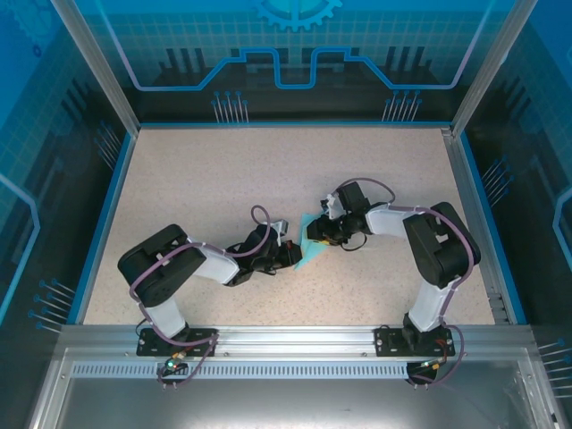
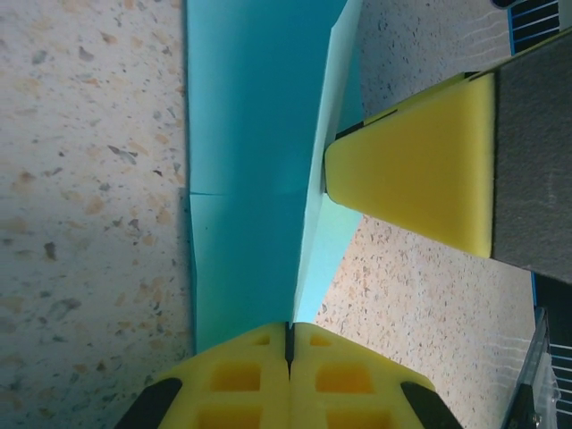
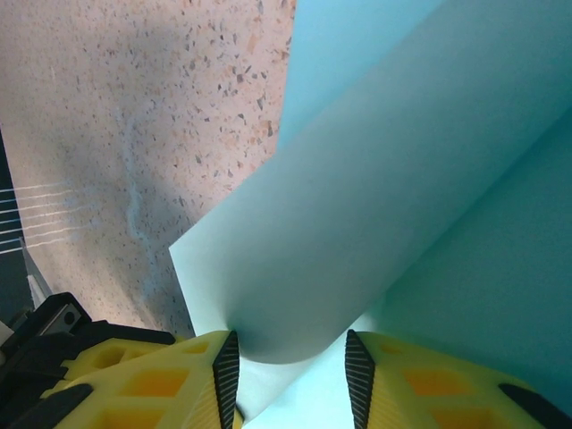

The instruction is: Fold a paper plane with a square sheet of paper (pick it up from the middle)

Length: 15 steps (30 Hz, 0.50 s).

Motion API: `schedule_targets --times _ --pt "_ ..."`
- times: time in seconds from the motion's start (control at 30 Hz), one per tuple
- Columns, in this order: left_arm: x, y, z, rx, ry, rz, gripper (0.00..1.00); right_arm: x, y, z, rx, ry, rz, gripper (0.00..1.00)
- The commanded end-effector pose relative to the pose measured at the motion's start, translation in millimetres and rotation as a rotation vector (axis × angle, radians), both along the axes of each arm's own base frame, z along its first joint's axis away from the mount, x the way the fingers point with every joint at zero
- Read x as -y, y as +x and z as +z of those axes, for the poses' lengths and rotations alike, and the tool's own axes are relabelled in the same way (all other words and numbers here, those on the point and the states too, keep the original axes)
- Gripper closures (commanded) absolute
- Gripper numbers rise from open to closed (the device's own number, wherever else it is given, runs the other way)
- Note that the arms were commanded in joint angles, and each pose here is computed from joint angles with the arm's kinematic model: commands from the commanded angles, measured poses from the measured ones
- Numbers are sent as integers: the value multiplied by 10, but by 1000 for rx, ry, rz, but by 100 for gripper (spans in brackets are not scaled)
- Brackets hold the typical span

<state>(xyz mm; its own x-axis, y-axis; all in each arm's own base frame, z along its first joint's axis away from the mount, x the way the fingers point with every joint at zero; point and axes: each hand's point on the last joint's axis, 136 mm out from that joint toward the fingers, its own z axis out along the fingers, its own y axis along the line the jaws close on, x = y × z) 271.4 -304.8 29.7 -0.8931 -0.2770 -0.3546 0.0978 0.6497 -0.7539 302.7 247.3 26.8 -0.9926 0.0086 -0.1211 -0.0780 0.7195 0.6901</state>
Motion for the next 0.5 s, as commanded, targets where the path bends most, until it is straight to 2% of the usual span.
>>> schedule_targets --times 0.0,0.17,0.47 --pt "-46 -10 -27 -23 -7 16 91 -12 -37 -89 -18 -52 20 60" --pt "-49 -24 -76 -51 8 9 81 5 -50 -148 -33 -85 15 59" --pt "-107 -4 -16 -52 32 20 75 70 -62 -250 -70 -165 -12 55"
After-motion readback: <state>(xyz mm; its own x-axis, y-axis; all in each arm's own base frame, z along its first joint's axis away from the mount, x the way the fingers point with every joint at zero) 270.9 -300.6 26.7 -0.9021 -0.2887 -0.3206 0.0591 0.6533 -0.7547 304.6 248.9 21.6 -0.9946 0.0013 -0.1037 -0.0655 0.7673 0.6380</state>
